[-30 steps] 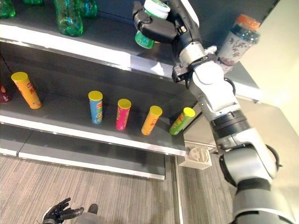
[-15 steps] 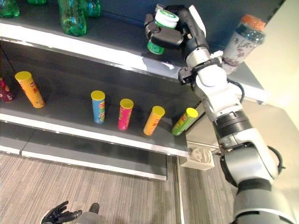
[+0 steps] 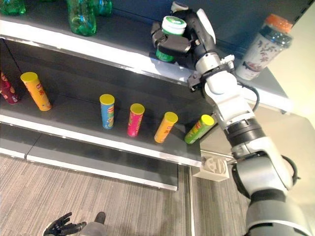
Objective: Put the goods on the table back onto the shelves and tidy them up.
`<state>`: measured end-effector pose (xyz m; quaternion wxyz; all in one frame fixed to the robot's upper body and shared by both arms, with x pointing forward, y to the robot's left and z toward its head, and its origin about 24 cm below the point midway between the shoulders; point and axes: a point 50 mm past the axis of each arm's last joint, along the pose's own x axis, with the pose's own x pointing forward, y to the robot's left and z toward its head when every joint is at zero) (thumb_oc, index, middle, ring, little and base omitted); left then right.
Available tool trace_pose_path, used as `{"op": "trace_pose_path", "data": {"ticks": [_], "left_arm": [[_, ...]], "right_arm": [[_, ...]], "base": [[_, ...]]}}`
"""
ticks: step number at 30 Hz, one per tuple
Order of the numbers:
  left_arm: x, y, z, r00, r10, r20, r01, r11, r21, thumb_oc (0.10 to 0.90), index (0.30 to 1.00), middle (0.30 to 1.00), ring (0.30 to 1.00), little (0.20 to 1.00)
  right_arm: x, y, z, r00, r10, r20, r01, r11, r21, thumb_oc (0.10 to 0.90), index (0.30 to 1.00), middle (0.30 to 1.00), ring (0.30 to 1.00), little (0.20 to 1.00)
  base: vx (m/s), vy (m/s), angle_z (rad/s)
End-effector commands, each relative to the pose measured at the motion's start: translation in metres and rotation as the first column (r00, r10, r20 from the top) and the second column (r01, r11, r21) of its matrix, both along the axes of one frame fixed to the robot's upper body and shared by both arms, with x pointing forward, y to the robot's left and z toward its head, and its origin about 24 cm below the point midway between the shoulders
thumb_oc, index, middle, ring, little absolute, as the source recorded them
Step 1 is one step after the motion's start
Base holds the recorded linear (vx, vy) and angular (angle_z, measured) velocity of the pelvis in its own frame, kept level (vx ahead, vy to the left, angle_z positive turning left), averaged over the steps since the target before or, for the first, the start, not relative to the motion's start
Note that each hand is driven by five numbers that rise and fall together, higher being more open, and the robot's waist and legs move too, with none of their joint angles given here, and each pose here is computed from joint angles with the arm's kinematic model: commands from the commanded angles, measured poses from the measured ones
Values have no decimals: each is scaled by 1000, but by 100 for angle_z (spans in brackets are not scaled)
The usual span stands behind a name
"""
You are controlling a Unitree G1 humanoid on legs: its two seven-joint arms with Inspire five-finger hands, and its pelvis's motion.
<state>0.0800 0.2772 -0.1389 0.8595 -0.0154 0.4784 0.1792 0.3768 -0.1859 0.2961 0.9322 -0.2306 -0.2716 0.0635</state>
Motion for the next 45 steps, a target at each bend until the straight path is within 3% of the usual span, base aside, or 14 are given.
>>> {"op": "trace_pose_path", "data": {"ticks": [1, 30, 31, 32, 45], "left_arm": [[12, 5, 4, 997, -71, 20, 70, 996, 54, 800, 900, 900, 900, 900], [5, 22, 3, 997, -44, -64, 51, 992, 115, 800, 900, 900, 900, 900], [4, 23, 3, 997, -42, -72, 50, 991, 120, 800, 900, 900, 900, 900], [3, 23, 2, 996, -41, -78, 51, 991, 121, 800, 900, 900, 900, 900], [2, 25, 1, 993, -36, -112, 51, 989, 136, 800, 900, 900, 900, 900]], "right_arm": [[-24, -19, 64, 964, -60, 259, 45, 997, 60, 400, 300, 300, 300, 300], [-18, -21, 49, 974, -71, 213, 61, 997, 56, 400, 300, 300, 300, 300], [-17, -20, 48, 975, -74, 211, 65, 997, 49, 631, 646, 646, 646, 646], [-17, -20, 48, 975, -70, 211, 59, 997, 58, 800, 900, 900, 900, 900], [-19, -21, 47, 969, -88, 231, 68, 993, 92, 800, 900, 900, 900, 900]], "base": [[0, 0, 0], [0, 0, 0], [0, 0, 0], [0, 0, 0], [0, -1, 0]]}}
